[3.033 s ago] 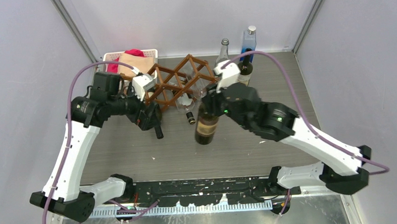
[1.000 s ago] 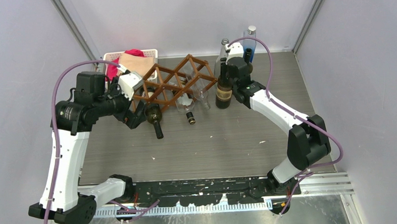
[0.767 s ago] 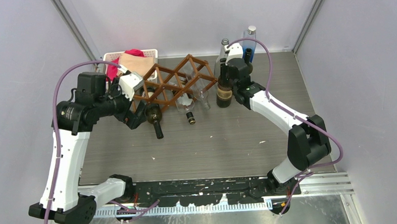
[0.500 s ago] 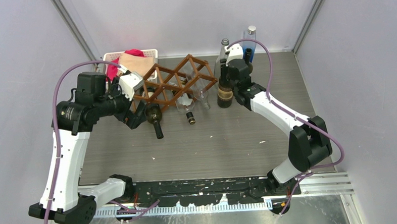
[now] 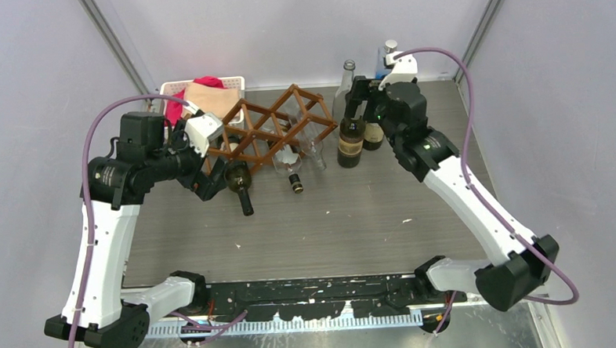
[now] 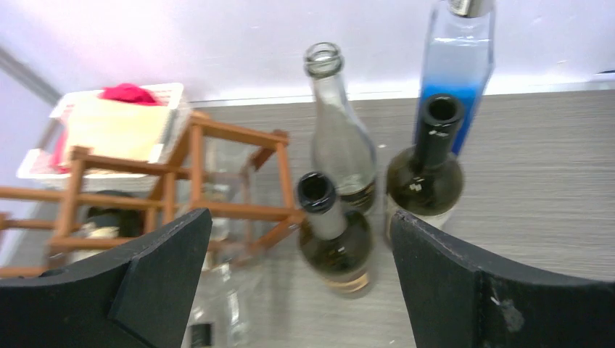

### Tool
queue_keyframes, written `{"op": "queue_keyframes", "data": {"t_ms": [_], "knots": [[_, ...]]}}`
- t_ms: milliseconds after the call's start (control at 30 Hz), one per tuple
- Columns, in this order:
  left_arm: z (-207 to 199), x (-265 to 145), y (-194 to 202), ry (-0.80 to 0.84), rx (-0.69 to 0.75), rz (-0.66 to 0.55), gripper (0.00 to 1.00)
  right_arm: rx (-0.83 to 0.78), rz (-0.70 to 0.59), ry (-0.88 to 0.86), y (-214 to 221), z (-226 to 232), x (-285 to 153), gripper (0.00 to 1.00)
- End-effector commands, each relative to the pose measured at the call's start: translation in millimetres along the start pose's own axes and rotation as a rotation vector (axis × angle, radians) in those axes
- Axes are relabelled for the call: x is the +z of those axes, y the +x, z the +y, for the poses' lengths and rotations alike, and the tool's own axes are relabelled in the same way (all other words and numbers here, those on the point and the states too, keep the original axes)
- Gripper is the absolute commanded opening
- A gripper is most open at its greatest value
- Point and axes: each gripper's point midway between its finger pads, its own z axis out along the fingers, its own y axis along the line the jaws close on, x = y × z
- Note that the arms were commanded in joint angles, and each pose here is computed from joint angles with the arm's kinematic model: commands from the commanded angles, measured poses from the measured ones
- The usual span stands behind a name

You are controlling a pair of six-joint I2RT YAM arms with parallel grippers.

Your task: Take the wine bottle off the wine rack

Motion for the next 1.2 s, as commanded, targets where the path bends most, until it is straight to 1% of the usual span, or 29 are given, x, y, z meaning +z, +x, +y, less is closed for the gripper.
{"op": "queue_keyframes", "data": {"t_ms": [0, 167, 267, 333, 533, 833, 1000, 1167], "knots": [[3.2, -5.5, -11.1, -0.013, 0.033, -0.038, 1.0, 0.134, 0.115, -0.155, 2.1, 38.3, -42.8, 0.97], [2.5, -5.3, -8.8, -0.012, 0.045, -0.037, 1.0, 0.204, 0.353, -0.34, 59.3, 77.4, -52.2, 0.94], [2.2, -6.1, -10.5, -0.011, 0.043, -0.044, 1.0, 0.208, 0.451, -0.374, 87.6, 87.3, -44.6, 0.9], [1.6, -7.1, -12.1, -0.01, 0.043, -0.051, 1.0, 0.203, 0.493, -0.378, 101.7, 90.4, -38.5, 0.88], [0.1, -9.0, -12.7, -0.01, 0.047, -0.06, 1.0, 0.185, 0.56, -0.373, 132.9, 94.2, -17.6, 0.84], [-0.9, -9.5, -13.9, -0.006, 0.047, -0.069, 1.0, 0.155, 0.609, -0.296, 176.6, 85.4, 9.4, 0.77], [-2.0, -9.9, -13.9, -0.002, 0.05, -0.071, 1.0, 0.134, 0.603, -0.282, 188.0, 86.5, 24.5, 0.74], [-3.2, -11.6, -13.5, -0.001, 0.056, -0.074, 1.0, 0.125, 0.586, -0.288, 194.2, 93.0, 37.2, 0.67]]}}
